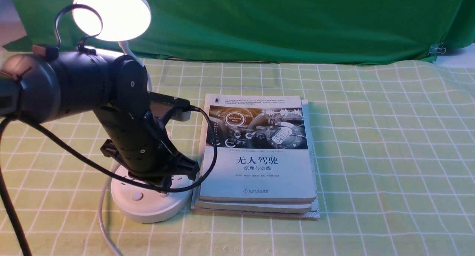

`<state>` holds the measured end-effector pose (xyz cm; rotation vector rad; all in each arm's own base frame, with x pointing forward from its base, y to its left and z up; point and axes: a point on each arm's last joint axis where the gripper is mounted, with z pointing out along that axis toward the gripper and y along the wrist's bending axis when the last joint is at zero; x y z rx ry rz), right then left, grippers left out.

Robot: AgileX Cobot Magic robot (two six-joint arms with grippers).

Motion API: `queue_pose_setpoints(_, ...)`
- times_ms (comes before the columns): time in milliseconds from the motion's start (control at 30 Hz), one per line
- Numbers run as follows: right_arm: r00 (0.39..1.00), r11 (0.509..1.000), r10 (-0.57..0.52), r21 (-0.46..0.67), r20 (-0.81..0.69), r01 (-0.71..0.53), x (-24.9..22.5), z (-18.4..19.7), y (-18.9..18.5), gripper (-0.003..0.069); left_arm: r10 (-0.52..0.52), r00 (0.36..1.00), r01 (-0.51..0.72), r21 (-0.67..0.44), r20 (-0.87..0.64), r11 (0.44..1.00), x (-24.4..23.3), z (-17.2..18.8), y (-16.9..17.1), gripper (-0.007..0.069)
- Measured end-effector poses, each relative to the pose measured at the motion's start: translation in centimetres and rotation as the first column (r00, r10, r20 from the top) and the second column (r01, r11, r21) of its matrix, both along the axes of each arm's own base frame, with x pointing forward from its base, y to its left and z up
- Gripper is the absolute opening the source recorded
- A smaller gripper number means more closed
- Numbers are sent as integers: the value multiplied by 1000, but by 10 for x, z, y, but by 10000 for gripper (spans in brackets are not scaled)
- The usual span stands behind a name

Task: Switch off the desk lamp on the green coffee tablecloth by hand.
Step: 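Press the power button on the round power strip under the lamp with the left gripper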

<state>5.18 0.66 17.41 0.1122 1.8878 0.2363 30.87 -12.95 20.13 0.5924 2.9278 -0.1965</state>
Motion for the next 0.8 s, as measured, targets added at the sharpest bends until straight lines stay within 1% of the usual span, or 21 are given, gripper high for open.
queue_pose_setpoints(100, 1000, 1000, 0, 0, 0, 0, 0, 0, 0, 237, 1, 1000, -1, 0, 2, 1000, 1, -1, 0, 1)
queue_pose_setpoints(233, 1000, 1000, 0, 0, 0, 0, 0, 0, 0, 237, 2, 999, -2, 15, -38, 1000, 3, -15, -1, 1)
queue_pose_setpoints(433, 1000, 1000, 0, 0, 0, 0, 0, 0, 0, 237, 2, 999, -1, 17, -43, 1000, 4, -16, -1, 1)
queue_pose_setpoints(567, 1000, 1000, 0, 0, 0, 0, 0, 0, 0, 237, 9, 1000, -9, 8, -22, 1000, -1, -7, 0, 1)
queue_pose_setpoints(700, 1000, 1000, 0, 0, 0, 0, 0, 0, 0, 237, 29, 999, -29, -25, 13, 999, -18, 10, 6, 1)
queue_pose_setpoints(800, 1000, 1000, 0, 0, 0, 0, 0, 0, 0, 237, 51, 996, -45, -72, 72, 996, -50, 24, 16, 1)
